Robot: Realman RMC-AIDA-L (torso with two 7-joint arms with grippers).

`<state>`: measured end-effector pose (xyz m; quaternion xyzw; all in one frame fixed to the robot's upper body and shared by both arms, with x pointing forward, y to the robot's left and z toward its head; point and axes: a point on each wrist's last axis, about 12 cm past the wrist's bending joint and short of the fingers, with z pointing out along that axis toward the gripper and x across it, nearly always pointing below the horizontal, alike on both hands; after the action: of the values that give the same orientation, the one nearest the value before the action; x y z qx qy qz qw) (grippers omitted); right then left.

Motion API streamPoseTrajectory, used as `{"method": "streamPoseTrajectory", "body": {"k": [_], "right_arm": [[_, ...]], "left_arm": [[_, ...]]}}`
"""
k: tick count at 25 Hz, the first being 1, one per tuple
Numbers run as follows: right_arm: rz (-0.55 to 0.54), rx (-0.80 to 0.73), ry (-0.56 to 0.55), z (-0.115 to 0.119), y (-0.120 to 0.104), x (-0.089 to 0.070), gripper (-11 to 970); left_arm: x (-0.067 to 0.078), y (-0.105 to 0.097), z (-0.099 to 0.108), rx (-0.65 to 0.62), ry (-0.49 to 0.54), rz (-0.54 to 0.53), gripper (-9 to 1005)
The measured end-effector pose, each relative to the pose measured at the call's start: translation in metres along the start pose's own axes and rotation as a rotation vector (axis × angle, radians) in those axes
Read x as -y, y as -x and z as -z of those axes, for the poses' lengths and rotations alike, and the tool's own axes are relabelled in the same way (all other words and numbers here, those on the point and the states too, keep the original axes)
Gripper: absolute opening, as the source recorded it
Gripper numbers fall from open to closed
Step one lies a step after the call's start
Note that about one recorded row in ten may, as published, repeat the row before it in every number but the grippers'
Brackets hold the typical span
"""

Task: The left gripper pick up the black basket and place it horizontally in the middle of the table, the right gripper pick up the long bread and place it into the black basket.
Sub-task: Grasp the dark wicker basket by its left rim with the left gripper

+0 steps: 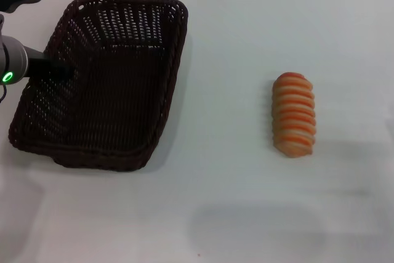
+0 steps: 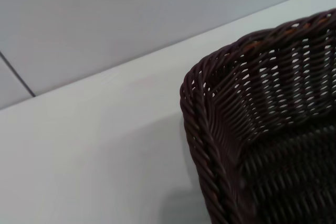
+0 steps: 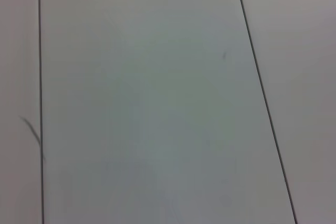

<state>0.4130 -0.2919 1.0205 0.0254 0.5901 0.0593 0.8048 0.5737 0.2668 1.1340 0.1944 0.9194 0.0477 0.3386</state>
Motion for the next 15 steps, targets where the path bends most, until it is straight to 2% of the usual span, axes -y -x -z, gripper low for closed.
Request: {"method": "streamPoseTrajectory", "body": {"k": [4,9,12,13,15], "right_arm": [[0.0,0.001,0.0,0.001,0.0,0.0,820],[0.0,0.004,0.001,0.001,0.001,0.0,820],[0.0,0.007,0.001,0.001,0.001,0.0,820],[0.0,0.008,0.001,0.0,0.001,0.0,820],[0.0,0.009,0.002,0.0,0.001,0.0,820]], "left_arm": [[0.0,0.006,0.011,0.045,0.004,-0.061,387],[0.002,0.008,0.011,0.047,-0.009,-0.105,345],[0.005,0.013,0.011,0.068,-0.05,-0.158,318],[0.006,0.02,0.012,0.105,-0.116,-0.202,309],[0.006,0.023,0.013,0.126,-0.153,-0.216,289]]}}
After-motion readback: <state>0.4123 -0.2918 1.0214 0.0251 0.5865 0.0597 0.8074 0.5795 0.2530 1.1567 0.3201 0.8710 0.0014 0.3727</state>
